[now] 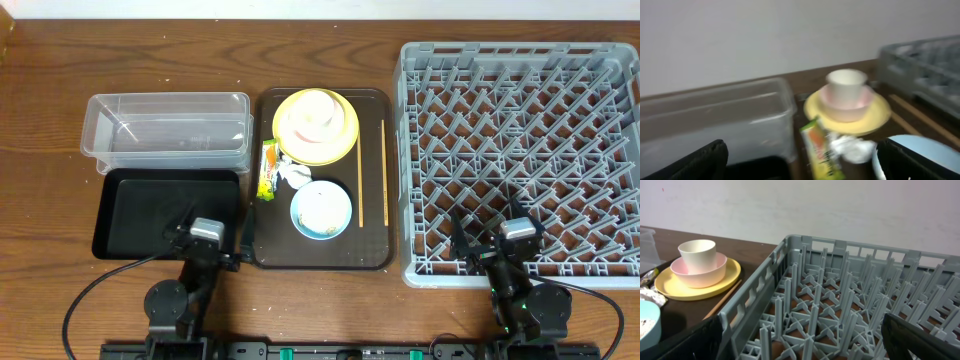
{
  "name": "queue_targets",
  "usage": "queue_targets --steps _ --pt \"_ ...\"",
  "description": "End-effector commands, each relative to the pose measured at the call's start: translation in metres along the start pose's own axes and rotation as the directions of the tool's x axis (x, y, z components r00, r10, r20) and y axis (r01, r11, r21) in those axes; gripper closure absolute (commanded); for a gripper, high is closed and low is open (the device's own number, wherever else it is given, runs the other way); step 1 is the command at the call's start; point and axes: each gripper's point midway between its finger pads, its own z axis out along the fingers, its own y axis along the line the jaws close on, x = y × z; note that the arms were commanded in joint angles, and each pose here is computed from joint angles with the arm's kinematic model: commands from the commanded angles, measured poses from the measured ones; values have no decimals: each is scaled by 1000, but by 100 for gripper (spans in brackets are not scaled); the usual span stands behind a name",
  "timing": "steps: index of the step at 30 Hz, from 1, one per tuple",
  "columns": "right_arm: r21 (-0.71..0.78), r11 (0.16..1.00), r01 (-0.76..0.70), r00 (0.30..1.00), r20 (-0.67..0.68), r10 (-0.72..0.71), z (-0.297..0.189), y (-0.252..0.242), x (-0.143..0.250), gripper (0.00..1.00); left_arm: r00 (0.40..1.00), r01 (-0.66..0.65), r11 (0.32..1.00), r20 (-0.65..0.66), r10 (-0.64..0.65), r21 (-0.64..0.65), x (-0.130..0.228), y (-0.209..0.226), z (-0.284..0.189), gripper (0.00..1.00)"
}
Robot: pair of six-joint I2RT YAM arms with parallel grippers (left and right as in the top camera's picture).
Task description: Sort waste into correct bins and load items into the dishwasher rack
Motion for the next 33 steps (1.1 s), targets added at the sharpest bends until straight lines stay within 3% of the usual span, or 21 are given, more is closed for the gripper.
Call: queue_targets --steps 1,7,11,16,21,26,33 --pt "-4 1000 11 1000 -10 -11 0 1 3 1 997 66 990 22 -69 122 -7 -20 -2 2" --pt "-4 1000 11 1000 -10 -11 0 1 3 1 968 221 964 84 -235 146 -50 -21 -11 2" --pt "-4 1000 10 1000 -11 -10 1 1 3 1 964 207 965 135 -230 160 -86 -22 -21 2" --pt "-4 1000 10 1000 -11 -10 1 1 3 1 967 233 959 66 -246 160 -121 -25 -33 2" --pt "-4 1000 10 1000 -12 -10 1 1 3 1 947 312 932 -136 -290 185 -157 -32 -28 2" --pt "-4 1000 10 1000 -12 -10 1 1 3 1 842 433 889 -419 -340 148 -175 -36 -13 2" --pt "-4 1000 10 1000 -11 -10 1 1 3 1 691 581 794 -623 -366 177 -165 -56 5 4"
